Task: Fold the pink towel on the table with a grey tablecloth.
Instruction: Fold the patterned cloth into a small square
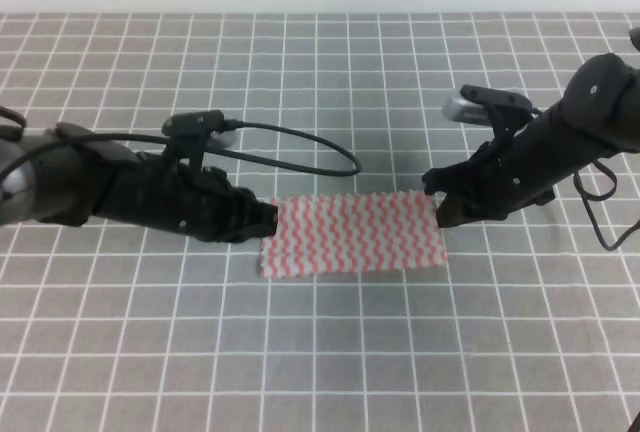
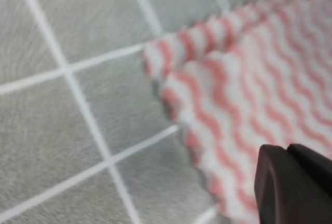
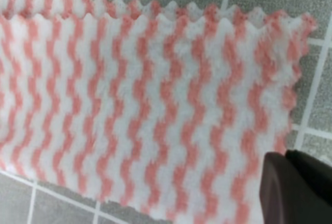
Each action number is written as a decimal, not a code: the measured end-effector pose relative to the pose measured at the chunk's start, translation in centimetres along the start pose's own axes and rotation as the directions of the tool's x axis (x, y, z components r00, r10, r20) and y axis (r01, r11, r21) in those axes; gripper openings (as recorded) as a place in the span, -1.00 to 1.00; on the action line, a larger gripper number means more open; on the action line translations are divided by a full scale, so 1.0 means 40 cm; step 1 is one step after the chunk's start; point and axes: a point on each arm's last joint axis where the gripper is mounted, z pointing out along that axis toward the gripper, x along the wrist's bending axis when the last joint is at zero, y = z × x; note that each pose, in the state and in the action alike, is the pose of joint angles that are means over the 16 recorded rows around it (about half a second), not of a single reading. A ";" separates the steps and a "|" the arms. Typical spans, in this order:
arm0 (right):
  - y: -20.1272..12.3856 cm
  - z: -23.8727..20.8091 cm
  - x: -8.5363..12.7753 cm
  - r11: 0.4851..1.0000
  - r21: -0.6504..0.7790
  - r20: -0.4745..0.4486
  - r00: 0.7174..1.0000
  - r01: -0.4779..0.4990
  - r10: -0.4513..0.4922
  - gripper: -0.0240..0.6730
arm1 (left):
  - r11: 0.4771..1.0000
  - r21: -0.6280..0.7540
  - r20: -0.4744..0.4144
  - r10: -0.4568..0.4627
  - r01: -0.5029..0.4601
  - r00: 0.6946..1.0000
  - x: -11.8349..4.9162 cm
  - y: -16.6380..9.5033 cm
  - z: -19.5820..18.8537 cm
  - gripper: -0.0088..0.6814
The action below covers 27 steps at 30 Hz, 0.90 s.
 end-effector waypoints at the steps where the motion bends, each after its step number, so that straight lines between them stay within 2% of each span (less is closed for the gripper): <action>1: 0.000 -0.001 -0.002 1.000 -0.001 0.009 1.000 -0.003 0.003 -0.97 | 1.000 0.004 0.001 -0.007 0.007 1.000 0.003 -0.001 0.006 -0.98; 7: 0.002 -0.003 -0.009 1.000 -0.008 0.037 0.999 -0.009 0.009 -0.91 | 0.998 0.036 0.002 -0.043 0.043 0.999 0.023 -0.010 0.041 -0.98; 13: 0.004 -0.002 -0.010 0.999 -0.019 0.038 0.999 -0.027 0.028 -0.72 | 0.996 0.060 0.003 -0.071 0.070 0.998 0.035 -0.018 0.063 -0.98; 22: 0.009 -0.002 -0.018 0.997 -0.038 0.042 0.997 -0.060 0.062 -0.45 | 0.993 0.079 0.013 -0.094 0.092 0.996 0.039 -0.024 0.073 -0.98; 27: 0.012 -0.001 -0.026 0.996 -0.043 0.043 0.996 -0.079 0.081 -0.38 | 0.993 0.078 0.018 -0.094 0.092 0.995 0.037 -0.022 0.071 -0.98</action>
